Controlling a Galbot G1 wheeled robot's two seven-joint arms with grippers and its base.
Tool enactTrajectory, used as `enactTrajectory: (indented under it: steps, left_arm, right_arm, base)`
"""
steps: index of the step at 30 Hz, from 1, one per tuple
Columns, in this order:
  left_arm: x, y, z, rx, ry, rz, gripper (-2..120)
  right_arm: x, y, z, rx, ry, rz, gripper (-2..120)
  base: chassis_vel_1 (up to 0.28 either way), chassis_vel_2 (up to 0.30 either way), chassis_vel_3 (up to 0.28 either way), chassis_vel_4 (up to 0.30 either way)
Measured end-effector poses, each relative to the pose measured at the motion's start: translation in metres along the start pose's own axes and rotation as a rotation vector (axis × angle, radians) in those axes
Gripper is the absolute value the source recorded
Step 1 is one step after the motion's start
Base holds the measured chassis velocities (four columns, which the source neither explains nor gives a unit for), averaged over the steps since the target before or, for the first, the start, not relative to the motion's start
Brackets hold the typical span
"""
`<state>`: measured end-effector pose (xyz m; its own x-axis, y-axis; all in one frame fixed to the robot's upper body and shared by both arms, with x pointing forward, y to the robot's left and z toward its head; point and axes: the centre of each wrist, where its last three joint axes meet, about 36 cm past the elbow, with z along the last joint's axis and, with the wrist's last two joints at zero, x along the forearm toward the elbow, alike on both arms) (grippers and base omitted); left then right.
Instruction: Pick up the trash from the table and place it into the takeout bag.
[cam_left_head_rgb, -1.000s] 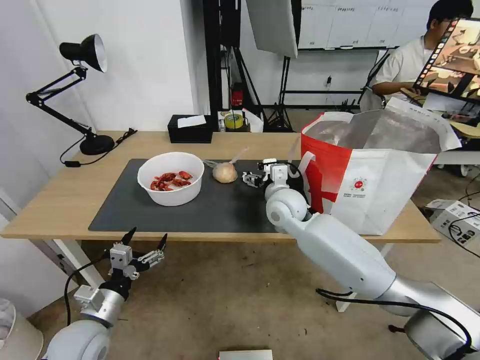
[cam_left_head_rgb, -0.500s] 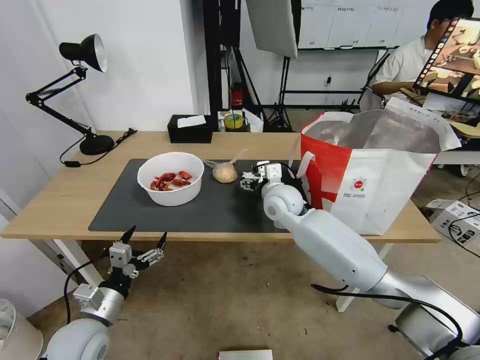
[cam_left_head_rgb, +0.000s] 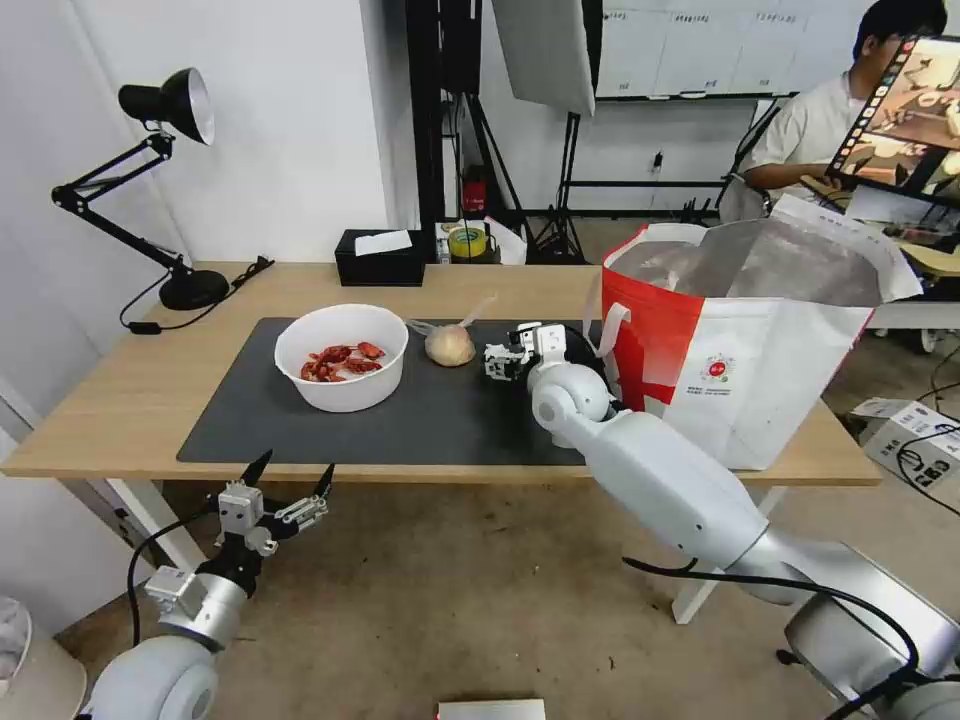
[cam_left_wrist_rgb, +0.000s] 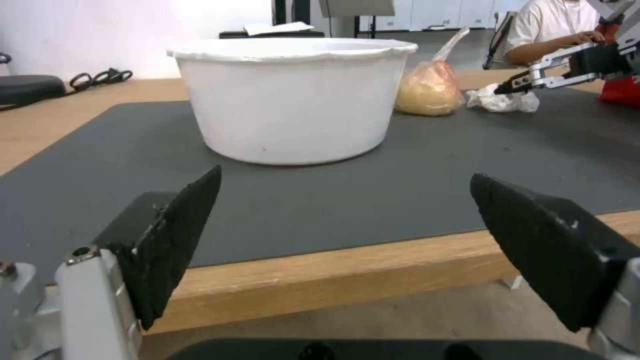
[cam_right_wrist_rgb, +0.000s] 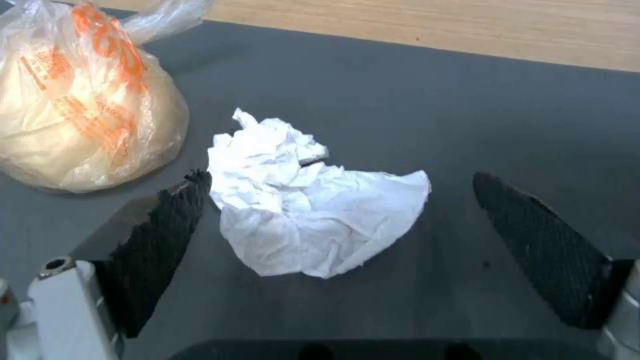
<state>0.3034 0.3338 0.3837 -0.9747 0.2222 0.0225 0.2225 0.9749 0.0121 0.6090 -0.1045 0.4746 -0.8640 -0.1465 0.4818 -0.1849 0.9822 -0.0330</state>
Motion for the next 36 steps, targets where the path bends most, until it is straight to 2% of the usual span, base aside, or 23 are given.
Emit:
enactTrajectory:
  steps: [29, 33, 35, 36]
  left_arm:
    - [0.001, -0.001, 0.002, 0.008, 0.001, 0.002, 100]
    - [0.001, -0.002, 0.001, 0.011, -0.002, 0.004, 100]
    - [0.001, -0.002, 0.001, 0.012, -0.003, 0.005, 100]
    - [0.001, -0.002, 0.001, 0.012, -0.002, 0.005, 100]
  right_arm:
    - [-0.019, 0.004, 0.007, -0.021, 0.059, -0.033, 100]
    - [-0.021, 0.005, 0.008, -0.027, 0.054, -0.031, 93]
    - [-0.021, 0.005, 0.009, -0.032, 0.045, -0.03, 86]
    - [-0.021, 0.005, 0.009, -0.035, 0.042, -0.033, 91]
  base:
    - [0.0, 0.0, 0.0, 0.0]
    - [0.0, 0.0, 0.0, 0.0]
    - [0.0, 0.0, 0.0, 0.0]
    - [0.0, 0.0, 0.0, 0.0]
